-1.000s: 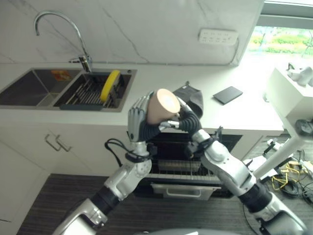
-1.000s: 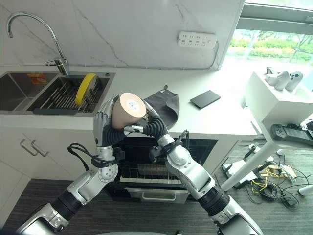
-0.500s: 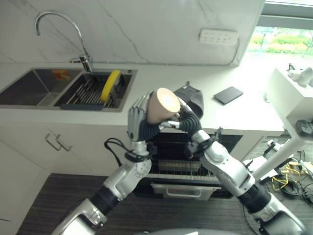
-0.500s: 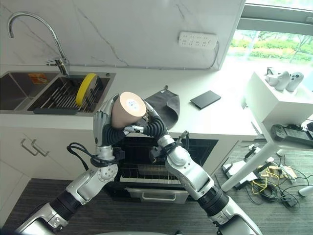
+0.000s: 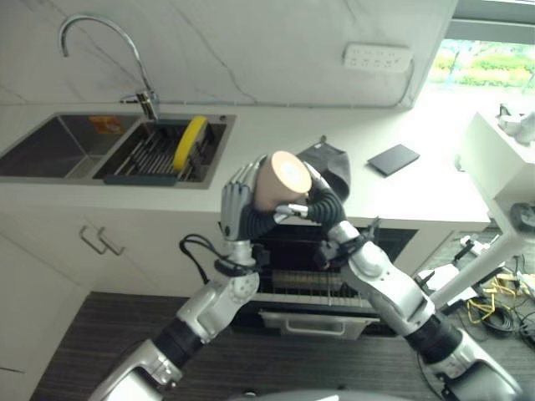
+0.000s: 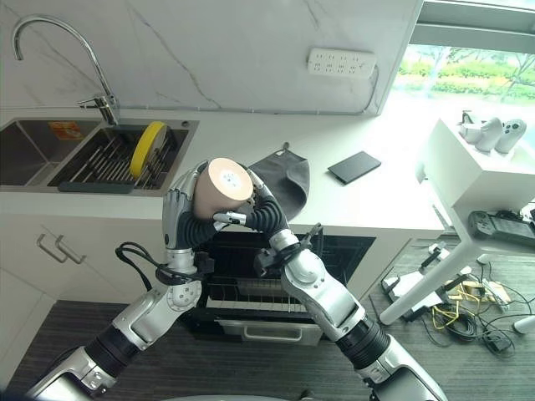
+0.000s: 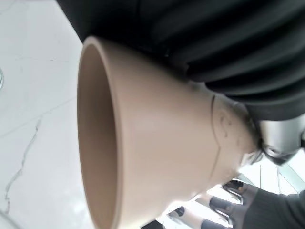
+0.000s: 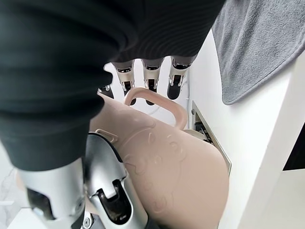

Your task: Place the dishes in the dishwasher.

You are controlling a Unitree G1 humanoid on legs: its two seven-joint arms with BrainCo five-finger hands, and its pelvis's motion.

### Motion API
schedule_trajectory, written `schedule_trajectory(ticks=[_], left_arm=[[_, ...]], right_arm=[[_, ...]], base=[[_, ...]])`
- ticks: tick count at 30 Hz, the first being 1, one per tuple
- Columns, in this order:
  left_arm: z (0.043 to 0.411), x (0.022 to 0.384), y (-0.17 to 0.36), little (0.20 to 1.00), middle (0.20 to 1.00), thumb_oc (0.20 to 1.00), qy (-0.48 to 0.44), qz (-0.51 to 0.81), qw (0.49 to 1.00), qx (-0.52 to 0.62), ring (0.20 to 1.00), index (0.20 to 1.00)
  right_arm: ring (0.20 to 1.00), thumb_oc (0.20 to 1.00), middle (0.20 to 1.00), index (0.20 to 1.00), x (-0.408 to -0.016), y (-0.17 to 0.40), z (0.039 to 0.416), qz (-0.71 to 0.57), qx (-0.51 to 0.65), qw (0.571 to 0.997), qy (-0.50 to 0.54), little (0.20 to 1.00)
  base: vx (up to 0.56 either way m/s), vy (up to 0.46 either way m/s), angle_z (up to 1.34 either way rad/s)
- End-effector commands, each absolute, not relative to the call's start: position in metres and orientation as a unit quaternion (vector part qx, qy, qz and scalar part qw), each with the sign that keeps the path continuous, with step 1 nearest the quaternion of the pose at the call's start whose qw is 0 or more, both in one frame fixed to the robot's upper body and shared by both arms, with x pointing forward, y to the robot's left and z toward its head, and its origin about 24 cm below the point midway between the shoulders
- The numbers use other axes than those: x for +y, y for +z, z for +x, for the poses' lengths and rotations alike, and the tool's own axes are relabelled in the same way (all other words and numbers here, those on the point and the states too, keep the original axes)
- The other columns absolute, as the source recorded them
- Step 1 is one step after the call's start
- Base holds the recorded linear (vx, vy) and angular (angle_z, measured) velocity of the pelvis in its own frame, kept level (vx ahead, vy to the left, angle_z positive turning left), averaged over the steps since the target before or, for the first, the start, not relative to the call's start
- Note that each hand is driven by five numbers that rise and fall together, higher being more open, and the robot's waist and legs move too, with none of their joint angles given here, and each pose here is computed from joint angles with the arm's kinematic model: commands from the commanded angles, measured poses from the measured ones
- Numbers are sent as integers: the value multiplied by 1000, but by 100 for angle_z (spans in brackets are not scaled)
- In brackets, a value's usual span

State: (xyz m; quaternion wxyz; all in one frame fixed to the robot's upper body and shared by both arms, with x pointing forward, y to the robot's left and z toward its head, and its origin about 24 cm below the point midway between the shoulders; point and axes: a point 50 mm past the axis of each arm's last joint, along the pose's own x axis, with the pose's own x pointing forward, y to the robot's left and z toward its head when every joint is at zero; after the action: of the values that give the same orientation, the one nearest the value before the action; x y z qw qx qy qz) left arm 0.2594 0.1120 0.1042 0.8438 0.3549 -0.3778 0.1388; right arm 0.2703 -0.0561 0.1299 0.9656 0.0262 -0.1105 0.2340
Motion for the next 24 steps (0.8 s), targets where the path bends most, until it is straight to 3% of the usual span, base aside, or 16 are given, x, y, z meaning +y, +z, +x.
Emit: schedule_trajectory(ticks=[1,24], left_arm=[[256,85,131,200,200,200,92,312,826,-460,200,200],[250,67,132,200,200,200,29,306,822,-479,200,200]], right_arm=[[1000,1000,1000,1000,-43,166,272,55,-192,950,239,1000],[1000,1000,1000,1000,-34,170,272,67,-199,942,263,1000]], base=[[-4,7,5],[0,1,0]])
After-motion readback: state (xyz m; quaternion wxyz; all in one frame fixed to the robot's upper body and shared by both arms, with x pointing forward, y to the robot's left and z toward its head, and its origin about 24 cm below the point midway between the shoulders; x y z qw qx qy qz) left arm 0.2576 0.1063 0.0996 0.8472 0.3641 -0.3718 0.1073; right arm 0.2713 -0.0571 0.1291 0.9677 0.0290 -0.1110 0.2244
